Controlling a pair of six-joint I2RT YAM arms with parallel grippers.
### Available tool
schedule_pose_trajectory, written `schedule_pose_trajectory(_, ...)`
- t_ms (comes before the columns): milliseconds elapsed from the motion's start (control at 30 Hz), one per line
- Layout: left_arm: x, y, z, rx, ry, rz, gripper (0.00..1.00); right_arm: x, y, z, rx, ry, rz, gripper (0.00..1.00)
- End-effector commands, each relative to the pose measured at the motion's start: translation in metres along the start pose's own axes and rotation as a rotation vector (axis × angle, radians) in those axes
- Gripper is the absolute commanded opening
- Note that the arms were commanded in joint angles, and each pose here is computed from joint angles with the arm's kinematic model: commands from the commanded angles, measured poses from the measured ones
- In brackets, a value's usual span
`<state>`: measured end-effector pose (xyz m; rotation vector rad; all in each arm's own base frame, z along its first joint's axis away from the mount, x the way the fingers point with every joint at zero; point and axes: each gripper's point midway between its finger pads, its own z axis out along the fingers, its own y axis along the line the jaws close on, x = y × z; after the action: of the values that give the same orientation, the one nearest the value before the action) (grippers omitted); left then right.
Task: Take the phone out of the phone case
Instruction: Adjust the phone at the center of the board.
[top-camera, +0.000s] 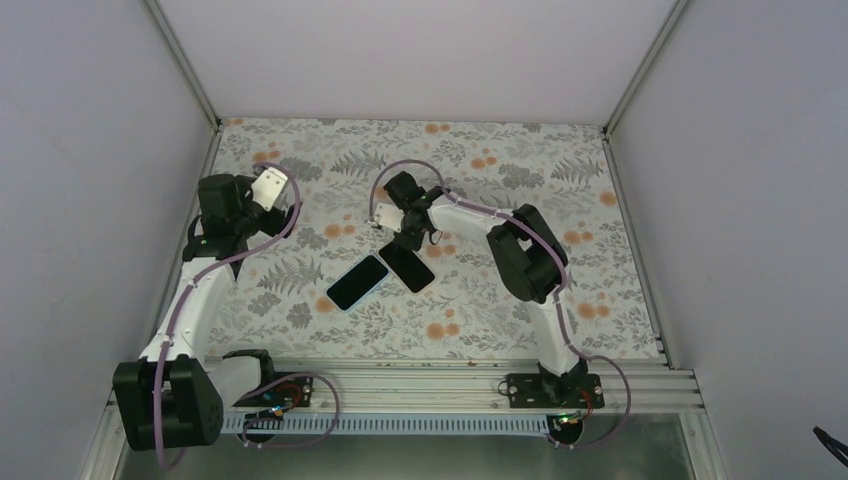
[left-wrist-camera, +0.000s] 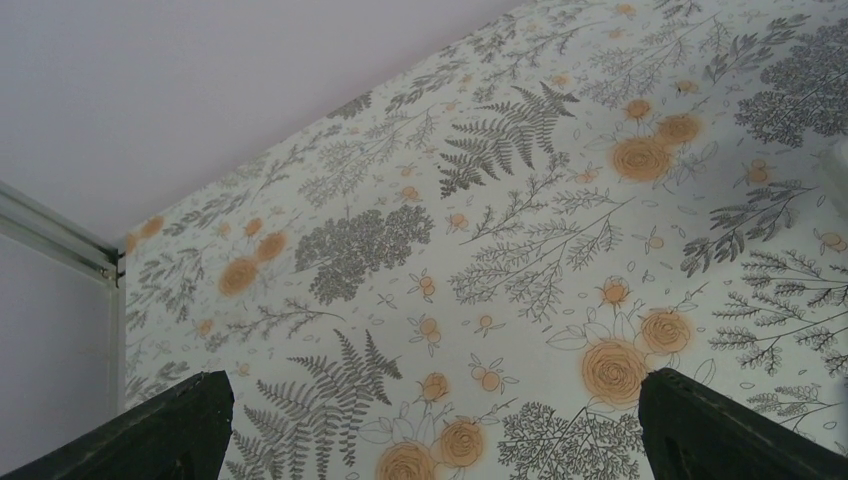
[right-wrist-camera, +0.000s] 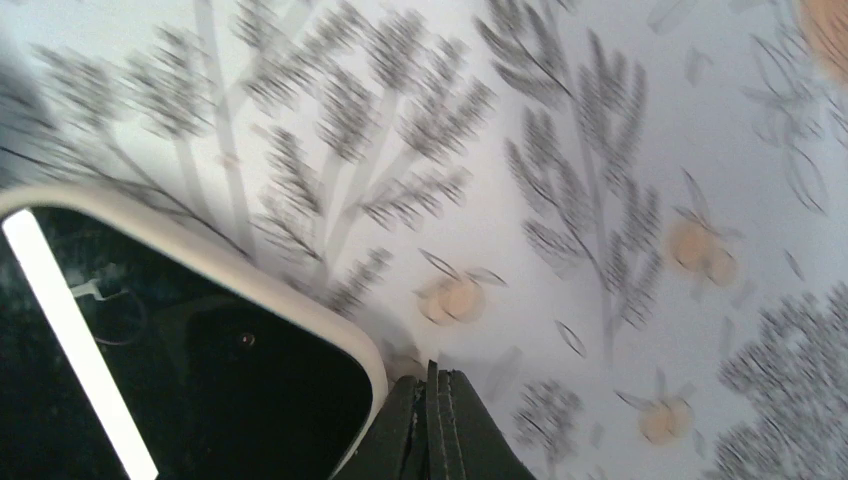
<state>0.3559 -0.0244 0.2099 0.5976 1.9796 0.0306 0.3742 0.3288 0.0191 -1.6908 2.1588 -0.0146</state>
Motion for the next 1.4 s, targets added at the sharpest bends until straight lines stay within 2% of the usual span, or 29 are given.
schedule_pose_trajectory(0, 0.0, 0.002, -0.002, -0.008, -0.018, 0.008, 1.0, -0.014, 0.048, 0.002, -0.198, -0.03, -0.04, 0.03)
schedule_pose_trajectory(133, 0.002, 0.003, -0.004, -0.009, -0.018, 0.013, 1.0, -0.017, 0.048, 0.0, -0.173, -0.047, -0.046, 0.04)
schedule_pose_trajectory(167, 0.002, 0.003, -0.005, -0.011, -0.018, 0.015, 1.0, -0.018, 0.041, -0.003, -0.133, -0.044, -0.038, 0.09)
schedule_pose_trajectory(233, 0.003, 0.006, -0.008, -0.023, -0.016, 0.022, 1.0, -0.018, 0.021, -0.014, -0.026, -0.044, -0.011, 0.4)
schedule_pose_trajectory(267, 0.004, 0.007, -0.009, -0.029, -0.014, 0.025, 1.0, -0.017, 0.013, -0.023, 0.015, -0.053, 0.002, 0.58)
schedule_pose_trajectory(300, 0.005, 0.009, -0.01, -0.035, -0.01, 0.028, 1.0, -0.013, 0.011, -0.032, 0.035, -0.055, 0.014, 0.85)
schedule_pose_trajectory(333, 0.006, 0.011, -0.012, -0.041, -0.007, 0.031, 1.0, -0.009, 0.01, -0.041, 0.045, -0.053, 0.02, 0.98)
schedule_pose_trajectory(600, 0.007, 0.021, -0.018, -0.063, -0.006, 0.019, 1.0, 0.023, 0.051, -0.082, -0.098, -0.014, 0.18, 1.0)
schedule_pose_trajectory(767, 0.006, 0.021, -0.016, -0.048, 0.001, -0.007, 1.0, 0.025, 0.093, -0.096, -0.309, -0.011, 0.279, 1.0)
schedule_pose_trajectory(867, 0.007, 0.024, -0.014, -0.05, 0.019, -0.02, 1.0, 0.027, 0.116, -0.099, -0.384, -0.017, 0.286, 1.0)
schedule_pose_trajectory(1367, 0.02, 0.028, -0.007, -0.06, 0.09, -0.066, 1.0, 0.047, 0.135, -0.067, -0.379, 0.102, 0.296, 1.0)
